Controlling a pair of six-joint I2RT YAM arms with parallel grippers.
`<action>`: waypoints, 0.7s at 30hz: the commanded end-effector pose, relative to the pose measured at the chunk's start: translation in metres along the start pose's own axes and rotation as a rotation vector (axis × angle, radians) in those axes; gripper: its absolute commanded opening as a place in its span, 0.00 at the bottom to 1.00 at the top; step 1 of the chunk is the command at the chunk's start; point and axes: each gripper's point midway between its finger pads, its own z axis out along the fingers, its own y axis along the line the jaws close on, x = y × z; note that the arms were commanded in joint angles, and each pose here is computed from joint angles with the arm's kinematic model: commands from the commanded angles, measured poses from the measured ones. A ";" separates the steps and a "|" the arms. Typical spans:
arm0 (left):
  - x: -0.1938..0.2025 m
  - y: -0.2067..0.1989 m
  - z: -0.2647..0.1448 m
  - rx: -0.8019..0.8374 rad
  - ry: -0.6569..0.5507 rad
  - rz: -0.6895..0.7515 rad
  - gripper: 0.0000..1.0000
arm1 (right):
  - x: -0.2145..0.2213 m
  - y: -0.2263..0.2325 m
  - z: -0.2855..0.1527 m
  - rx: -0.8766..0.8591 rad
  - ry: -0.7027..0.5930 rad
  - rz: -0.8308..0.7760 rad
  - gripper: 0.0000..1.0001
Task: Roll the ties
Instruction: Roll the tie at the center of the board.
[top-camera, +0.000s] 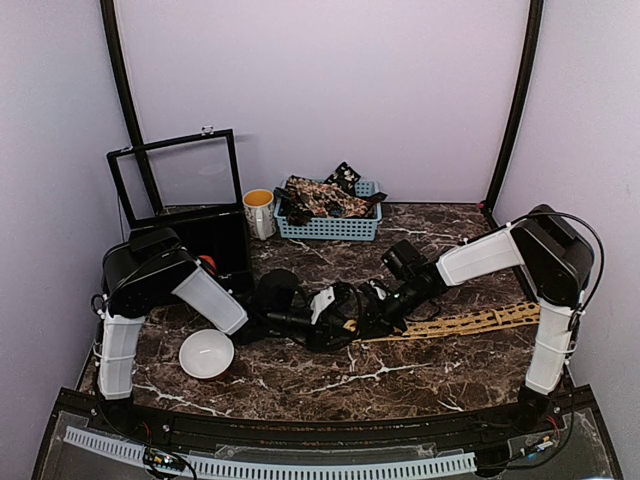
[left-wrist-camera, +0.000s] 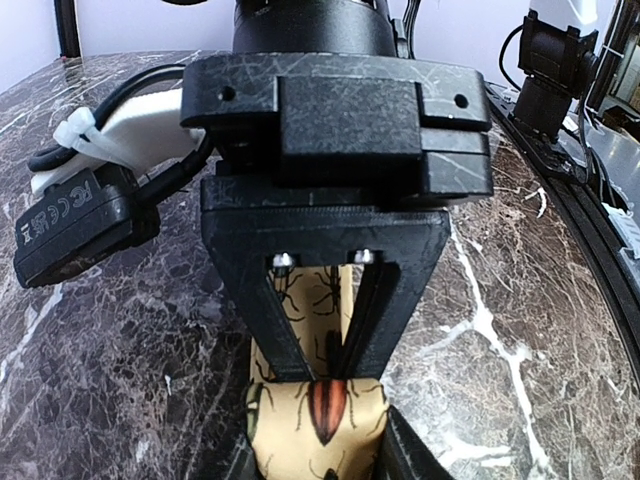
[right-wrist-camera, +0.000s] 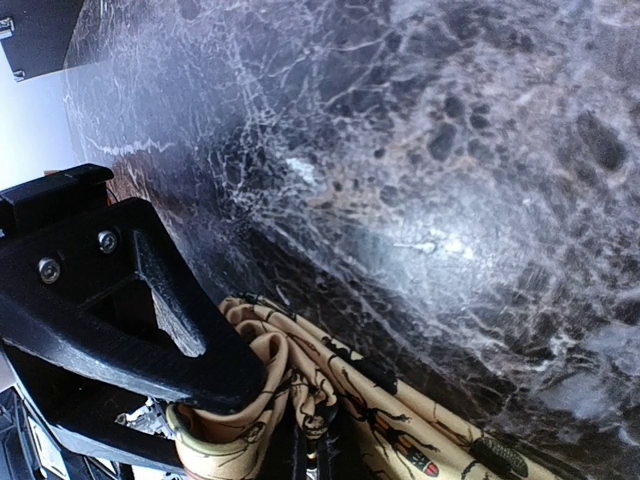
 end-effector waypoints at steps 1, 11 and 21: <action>0.034 -0.004 0.004 0.008 0.111 -0.029 0.38 | 0.014 -0.040 0.009 0.126 0.041 0.077 0.00; 0.079 -0.010 -0.010 -0.022 0.294 -0.023 0.33 | -0.010 -0.004 -0.016 0.020 -0.063 0.038 0.10; 0.093 -0.005 -0.019 -0.065 0.389 -0.030 0.32 | -0.017 0.031 -0.048 -0.083 -0.125 -0.017 0.35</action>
